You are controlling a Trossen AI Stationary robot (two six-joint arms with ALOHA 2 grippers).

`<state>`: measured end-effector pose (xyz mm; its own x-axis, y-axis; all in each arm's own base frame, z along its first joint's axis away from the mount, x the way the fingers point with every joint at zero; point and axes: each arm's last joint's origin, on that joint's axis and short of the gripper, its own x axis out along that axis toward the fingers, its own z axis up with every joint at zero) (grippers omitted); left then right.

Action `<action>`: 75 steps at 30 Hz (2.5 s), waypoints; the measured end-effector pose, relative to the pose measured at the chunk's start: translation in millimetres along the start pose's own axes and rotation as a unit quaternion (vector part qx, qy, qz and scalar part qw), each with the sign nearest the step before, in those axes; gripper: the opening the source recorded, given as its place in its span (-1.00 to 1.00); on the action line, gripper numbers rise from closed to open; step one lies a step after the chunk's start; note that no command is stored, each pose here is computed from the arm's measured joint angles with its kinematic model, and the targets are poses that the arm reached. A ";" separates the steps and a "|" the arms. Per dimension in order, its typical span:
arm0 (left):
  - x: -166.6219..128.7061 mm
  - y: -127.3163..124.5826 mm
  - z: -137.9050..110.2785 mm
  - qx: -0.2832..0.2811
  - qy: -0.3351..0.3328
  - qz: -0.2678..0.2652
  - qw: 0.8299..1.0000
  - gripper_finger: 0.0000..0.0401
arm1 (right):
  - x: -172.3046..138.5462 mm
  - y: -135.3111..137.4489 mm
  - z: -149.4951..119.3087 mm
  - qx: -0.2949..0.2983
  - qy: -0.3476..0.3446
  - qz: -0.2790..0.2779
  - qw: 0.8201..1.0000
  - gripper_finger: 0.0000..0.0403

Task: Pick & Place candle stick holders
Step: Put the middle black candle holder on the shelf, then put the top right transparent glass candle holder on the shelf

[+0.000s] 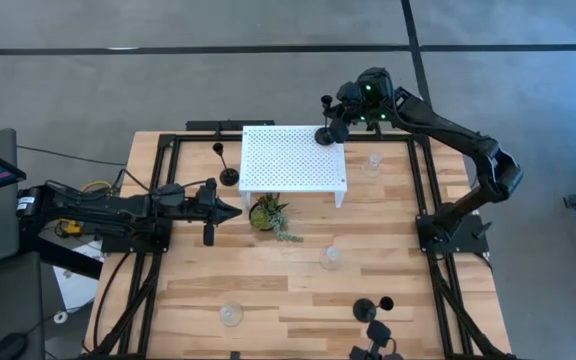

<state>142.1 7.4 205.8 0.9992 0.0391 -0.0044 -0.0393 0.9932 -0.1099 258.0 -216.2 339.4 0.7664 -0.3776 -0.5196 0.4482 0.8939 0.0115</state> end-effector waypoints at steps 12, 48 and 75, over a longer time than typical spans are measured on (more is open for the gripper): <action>0.0 0.0 0.0 0.000 0.000 0.000 1.000 -0.94 | 0.1 1.1 -1.7 0.006 0.008 0.008 1.000 -1.00; 0.0 0.0 0.0 0.000 0.000 0.000 1.000 -0.94 | -7.6 6.3 -2.4 0.009 0.020 0.011 1.000 -0.17; -0.4 -0.1 0.8 0.036 -0.003 0.000 0.999 -0.94 | -144.4 56.9 -36.4 -0.013 0.165 0.046 0.985 -0.88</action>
<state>141.6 7.4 206.6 0.9992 0.0395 0.0013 -0.0394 0.9985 -0.0374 156.1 -102.0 384.0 0.6090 -0.1998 -0.7676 0.3686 0.9282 0.0509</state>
